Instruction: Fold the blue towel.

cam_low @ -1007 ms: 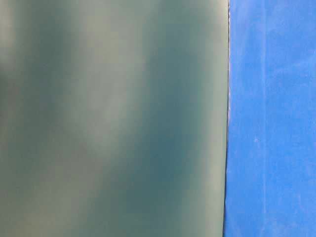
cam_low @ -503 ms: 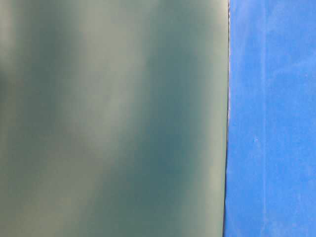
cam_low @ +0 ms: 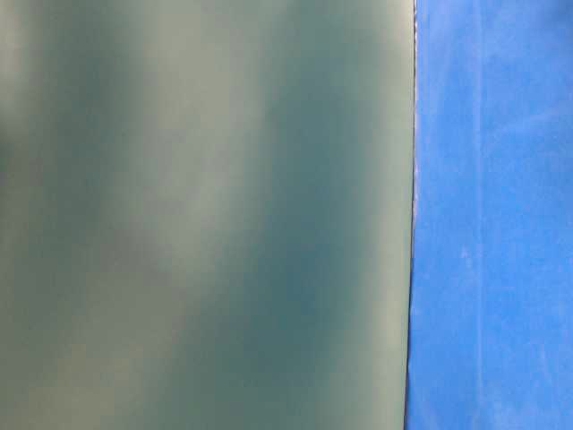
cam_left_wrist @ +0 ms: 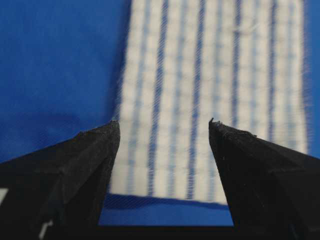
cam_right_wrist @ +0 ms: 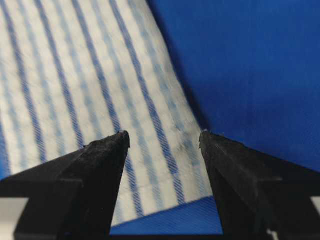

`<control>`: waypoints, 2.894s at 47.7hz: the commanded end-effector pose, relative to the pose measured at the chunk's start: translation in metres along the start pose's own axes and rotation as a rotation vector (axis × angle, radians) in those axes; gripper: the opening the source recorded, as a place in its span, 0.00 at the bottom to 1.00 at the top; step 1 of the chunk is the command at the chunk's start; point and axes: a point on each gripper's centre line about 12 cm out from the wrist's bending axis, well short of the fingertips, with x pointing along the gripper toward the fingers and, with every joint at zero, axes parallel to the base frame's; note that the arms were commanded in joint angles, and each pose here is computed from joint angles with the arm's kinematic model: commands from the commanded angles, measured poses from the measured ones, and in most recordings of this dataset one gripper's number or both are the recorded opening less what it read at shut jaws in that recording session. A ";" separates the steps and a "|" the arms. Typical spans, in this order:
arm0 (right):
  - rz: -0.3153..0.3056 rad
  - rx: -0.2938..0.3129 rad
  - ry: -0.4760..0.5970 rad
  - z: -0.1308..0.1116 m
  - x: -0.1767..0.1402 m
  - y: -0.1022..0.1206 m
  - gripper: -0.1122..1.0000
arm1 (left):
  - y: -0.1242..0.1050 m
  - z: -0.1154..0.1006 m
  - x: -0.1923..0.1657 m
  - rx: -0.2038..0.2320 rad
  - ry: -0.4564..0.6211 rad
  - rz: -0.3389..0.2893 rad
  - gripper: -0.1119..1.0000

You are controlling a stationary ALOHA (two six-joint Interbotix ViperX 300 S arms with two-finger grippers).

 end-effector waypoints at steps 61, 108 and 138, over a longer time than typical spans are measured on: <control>-0.015 -0.021 0.029 -0.006 0.008 -0.003 0.12 | 0.015 -0.015 0.012 -0.056 0.128 0.062 0.13; 0.140 -0.059 -0.226 0.077 -0.099 0.026 0.12 | -0.008 0.069 -0.089 -0.102 -0.212 -0.037 0.13; -0.146 0.043 -0.332 0.127 -0.088 -0.057 0.12 | -0.098 0.112 -0.026 0.049 -0.225 -0.237 0.13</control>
